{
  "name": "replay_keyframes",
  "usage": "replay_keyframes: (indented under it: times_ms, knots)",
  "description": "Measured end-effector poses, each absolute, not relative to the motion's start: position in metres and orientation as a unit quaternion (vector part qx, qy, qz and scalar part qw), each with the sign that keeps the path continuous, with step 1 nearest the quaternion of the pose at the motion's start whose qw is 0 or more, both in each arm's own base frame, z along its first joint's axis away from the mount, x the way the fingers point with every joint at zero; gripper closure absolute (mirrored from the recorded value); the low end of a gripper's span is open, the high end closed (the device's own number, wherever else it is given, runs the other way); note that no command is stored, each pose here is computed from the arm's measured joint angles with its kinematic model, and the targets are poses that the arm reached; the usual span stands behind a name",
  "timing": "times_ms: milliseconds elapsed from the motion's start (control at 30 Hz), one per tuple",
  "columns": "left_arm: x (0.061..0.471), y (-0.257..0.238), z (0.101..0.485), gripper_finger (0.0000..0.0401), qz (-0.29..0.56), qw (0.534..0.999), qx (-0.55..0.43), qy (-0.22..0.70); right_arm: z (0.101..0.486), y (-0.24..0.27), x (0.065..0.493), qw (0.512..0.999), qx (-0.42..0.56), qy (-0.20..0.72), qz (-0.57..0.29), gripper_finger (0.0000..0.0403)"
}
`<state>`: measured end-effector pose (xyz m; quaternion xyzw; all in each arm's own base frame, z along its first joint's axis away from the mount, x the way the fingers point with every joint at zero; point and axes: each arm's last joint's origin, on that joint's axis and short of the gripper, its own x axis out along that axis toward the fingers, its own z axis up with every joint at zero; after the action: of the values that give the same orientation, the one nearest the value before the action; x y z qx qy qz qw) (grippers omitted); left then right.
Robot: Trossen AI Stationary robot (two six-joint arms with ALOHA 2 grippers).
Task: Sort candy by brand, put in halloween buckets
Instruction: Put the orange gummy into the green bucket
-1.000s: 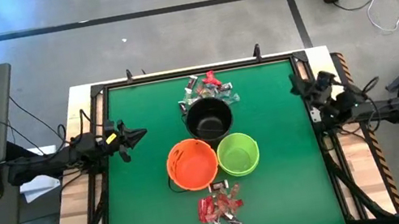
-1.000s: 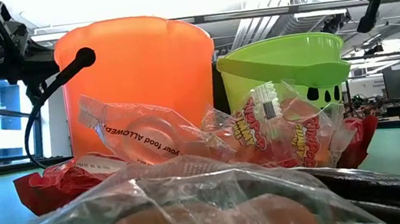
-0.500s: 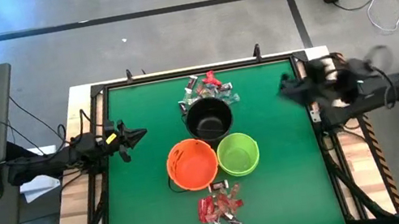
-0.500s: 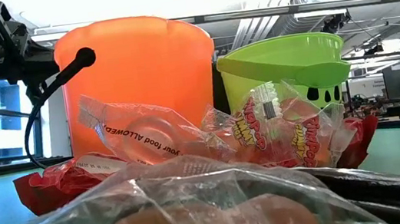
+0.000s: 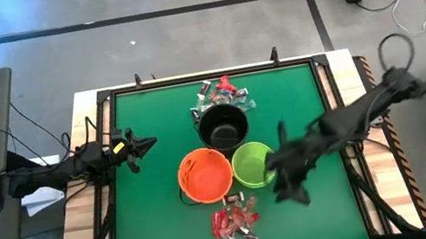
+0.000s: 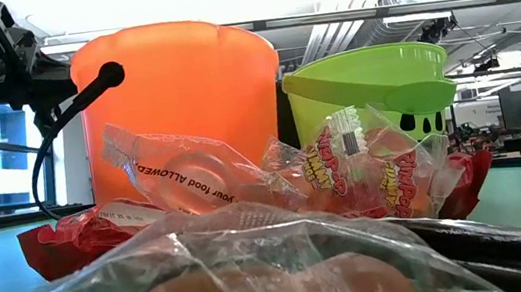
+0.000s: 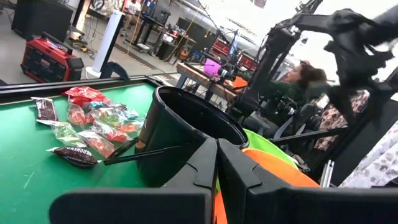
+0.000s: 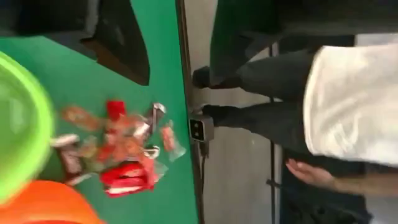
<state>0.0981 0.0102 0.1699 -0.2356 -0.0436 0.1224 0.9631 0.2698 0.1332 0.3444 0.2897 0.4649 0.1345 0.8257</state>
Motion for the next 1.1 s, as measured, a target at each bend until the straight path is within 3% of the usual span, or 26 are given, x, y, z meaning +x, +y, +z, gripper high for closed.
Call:
replay_keyframes:
  times_ms: [300, 600, 1100]
  knots:
    - [0.098, 0.010, 0.170, 0.0398, 0.122, 0.963, -0.236, -0.044, 0.281, 0.200, 0.340, 0.797, 0.290, 0.525, 0.073, 0.0225]
    - [0.098, 0.010, 0.170, 0.0398, 0.122, 0.963, -0.235, -0.043, 0.213, 0.228, 0.356, 0.778, 0.328, 0.516, -0.142, 0.0226]
    - [0.098, 0.010, 0.170, 0.0398, 0.122, 0.963, -0.235, -0.044, 0.186, 0.225, 0.357, 0.777, 0.287, 0.519, -0.212, 0.0227]
